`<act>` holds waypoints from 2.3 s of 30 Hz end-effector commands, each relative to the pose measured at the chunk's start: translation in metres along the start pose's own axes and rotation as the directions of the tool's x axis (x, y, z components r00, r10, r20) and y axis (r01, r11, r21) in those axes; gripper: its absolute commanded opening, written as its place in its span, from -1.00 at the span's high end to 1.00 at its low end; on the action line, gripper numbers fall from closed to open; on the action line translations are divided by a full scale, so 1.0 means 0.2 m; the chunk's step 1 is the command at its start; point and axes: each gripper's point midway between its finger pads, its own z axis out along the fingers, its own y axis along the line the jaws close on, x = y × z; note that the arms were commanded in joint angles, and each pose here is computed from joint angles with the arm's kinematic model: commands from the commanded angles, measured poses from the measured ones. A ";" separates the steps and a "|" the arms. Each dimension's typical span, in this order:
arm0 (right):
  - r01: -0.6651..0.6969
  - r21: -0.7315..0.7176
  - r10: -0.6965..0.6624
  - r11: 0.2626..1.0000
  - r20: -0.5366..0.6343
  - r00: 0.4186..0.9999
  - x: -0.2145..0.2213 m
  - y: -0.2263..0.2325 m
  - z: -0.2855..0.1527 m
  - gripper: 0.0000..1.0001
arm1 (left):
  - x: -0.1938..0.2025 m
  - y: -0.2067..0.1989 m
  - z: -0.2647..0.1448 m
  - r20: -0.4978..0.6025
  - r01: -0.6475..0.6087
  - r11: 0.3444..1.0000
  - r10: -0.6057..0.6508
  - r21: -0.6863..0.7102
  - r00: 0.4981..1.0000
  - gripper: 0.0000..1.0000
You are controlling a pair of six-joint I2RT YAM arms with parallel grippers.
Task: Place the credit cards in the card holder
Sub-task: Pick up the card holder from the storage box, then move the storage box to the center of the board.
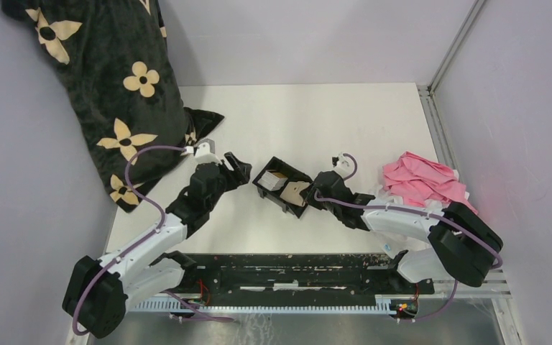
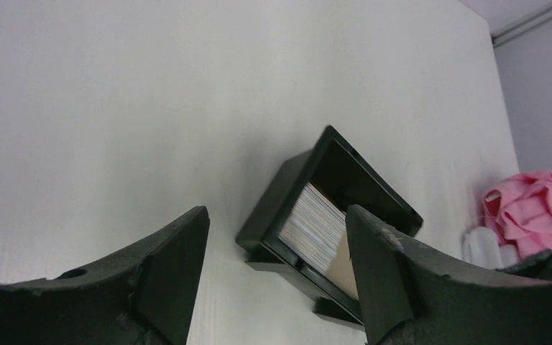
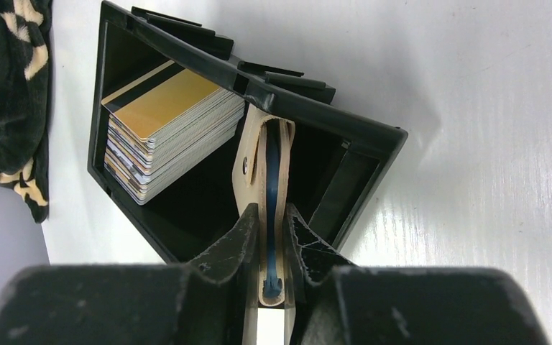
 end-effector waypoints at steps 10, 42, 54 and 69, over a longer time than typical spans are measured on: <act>0.111 -0.099 -0.102 0.989 0.090 0.991 -0.17 0.21 -0.09 0.92 | 0.28 -0.08 -0.18 -0.052 0.108 0.992 -0.105 0.066 0.993 -0.07; 0.212 -0.085 -0.206 0.974 0.069 0.976 -0.19 0.31 -0.06 0.98 | 0.68 -0.19 0.02 -0.142 -0.076 0.995 0.084 0.061 0.986 0.24; 0.228 -0.062 -0.223 0.972 0.076 0.972 -0.20 0.32 -0.01 0.98 | 0.61 -0.24 0.13 -0.090 -0.121 0.992 0.124 0.034 0.988 0.24; 0.243 -0.041 -0.239 0.969 0.088 0.967 -0.30 0.38 0.09 0.98 | 0.48 -0.19 0.32 -0.066 -0.099 0.995 0.099 0.002 0.993 0.24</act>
